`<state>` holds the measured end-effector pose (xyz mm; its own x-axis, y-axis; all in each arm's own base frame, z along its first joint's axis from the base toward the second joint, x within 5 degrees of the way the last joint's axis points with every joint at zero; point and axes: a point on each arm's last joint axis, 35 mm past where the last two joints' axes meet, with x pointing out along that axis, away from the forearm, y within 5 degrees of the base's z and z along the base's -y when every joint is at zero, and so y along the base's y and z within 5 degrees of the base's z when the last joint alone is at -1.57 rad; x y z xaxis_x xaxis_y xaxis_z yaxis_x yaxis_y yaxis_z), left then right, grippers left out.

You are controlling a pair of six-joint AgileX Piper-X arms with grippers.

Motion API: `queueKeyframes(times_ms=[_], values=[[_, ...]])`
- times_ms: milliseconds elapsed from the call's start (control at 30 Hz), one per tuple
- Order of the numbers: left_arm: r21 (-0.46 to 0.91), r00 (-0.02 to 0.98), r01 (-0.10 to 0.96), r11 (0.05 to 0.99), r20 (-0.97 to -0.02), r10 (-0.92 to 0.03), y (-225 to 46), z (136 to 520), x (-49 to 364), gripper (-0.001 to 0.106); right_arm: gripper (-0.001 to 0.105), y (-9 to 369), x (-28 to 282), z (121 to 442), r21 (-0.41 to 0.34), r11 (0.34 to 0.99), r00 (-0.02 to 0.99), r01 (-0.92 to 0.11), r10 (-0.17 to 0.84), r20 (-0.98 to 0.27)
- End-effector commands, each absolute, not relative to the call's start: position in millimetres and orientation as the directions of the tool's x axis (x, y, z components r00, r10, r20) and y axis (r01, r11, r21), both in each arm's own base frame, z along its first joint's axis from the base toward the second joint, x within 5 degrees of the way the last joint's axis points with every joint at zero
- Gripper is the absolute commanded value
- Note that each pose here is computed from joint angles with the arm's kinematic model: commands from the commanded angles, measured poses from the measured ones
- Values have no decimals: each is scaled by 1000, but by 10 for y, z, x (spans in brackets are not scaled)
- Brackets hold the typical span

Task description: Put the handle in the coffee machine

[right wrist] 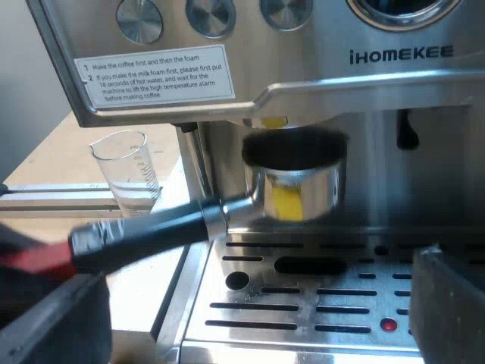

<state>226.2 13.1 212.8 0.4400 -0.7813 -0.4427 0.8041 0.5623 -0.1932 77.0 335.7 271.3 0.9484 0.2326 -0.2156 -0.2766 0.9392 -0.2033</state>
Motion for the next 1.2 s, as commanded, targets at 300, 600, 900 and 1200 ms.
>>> queueKeyframes(times_ms=[300, 600, 900, 1200], values=[[-162, 396, 854, 494, -413, -820, 140, 2215, 2378, 0, 81, 3468, 799, 2555, -216, 937, 949, -274, 227, -219], [-115, 410, 864, 490, -404, -818, 148, 2219, 2418, 0, 81, 3587, 820, 2520, -290, 920, 961, -264, 224, -164], [-114, 457, 841, 528, -371, -808, 165, 2283, 2507, 0, 81, 3568, 1003, 2582, -262, 939, 972, -222, 191, -138], [-86, 467, 846, 526, -359, -808, 177, 2374, 2574, 0, 81, 3559, 1045, 2585, -257, 942, 973, -216, 185, -138]])
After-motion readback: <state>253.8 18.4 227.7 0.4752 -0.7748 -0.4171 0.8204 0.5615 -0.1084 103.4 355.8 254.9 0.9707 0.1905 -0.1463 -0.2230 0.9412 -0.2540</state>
